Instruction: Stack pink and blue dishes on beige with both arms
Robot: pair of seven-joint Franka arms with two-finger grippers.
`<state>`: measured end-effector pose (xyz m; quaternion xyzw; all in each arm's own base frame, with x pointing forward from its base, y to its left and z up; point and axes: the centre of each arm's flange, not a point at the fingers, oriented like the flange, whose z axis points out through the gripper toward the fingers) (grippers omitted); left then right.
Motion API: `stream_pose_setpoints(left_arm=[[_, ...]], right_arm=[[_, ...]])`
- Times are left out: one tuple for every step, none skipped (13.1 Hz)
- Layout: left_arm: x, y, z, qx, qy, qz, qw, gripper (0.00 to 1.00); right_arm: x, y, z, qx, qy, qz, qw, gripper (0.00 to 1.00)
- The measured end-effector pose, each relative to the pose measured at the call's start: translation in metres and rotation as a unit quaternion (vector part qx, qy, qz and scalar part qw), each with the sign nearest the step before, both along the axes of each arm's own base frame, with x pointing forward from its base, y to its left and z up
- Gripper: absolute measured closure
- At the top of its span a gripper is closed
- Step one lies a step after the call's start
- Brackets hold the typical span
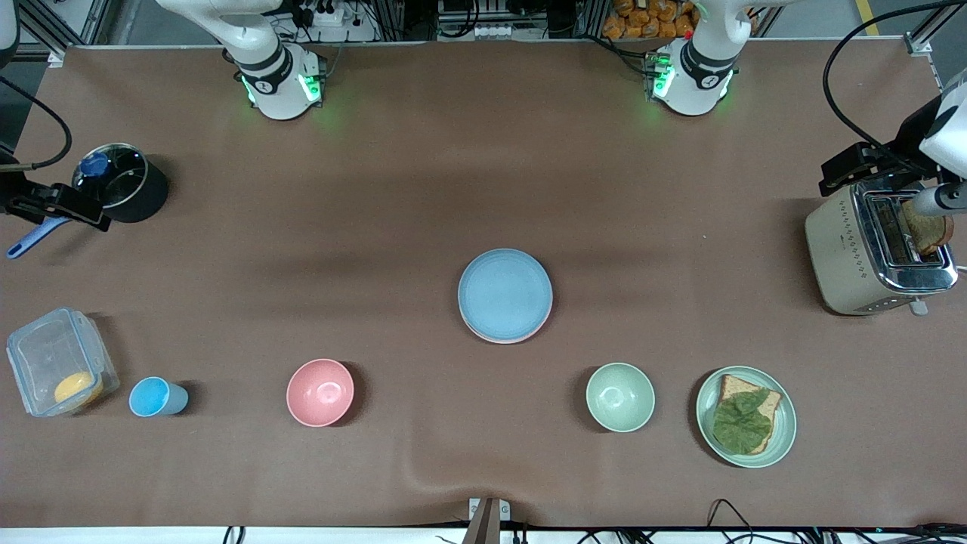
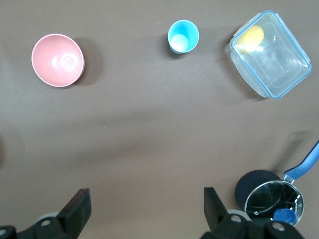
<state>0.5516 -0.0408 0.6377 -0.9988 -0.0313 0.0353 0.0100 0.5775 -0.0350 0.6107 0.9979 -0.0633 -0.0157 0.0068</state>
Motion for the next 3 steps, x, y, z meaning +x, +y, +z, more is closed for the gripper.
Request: stream_pose_setpoints(left_arm=[[-0.0002,0.0,-0.0001,0.0,0.001,0.0,1.0,0.0],[-0.0002,-0.0002,0.0002,0.0,0.0,0.0,1.0,0.0],[-0.0002,-0.0007,0.0007,0.0,0.0,-0.001,1.0,0.0]], right_arm=[[0.0007,0.0013,0.0001,0.0,-0.002,0.001,1.0,0.0],[0.0011,0.0029,0.0003,0.0,-0.003,0.003,1.0,0.0],[0.0013,0.0054,0.0003,0.0,-0.004,0.005,1.0,0.0]])
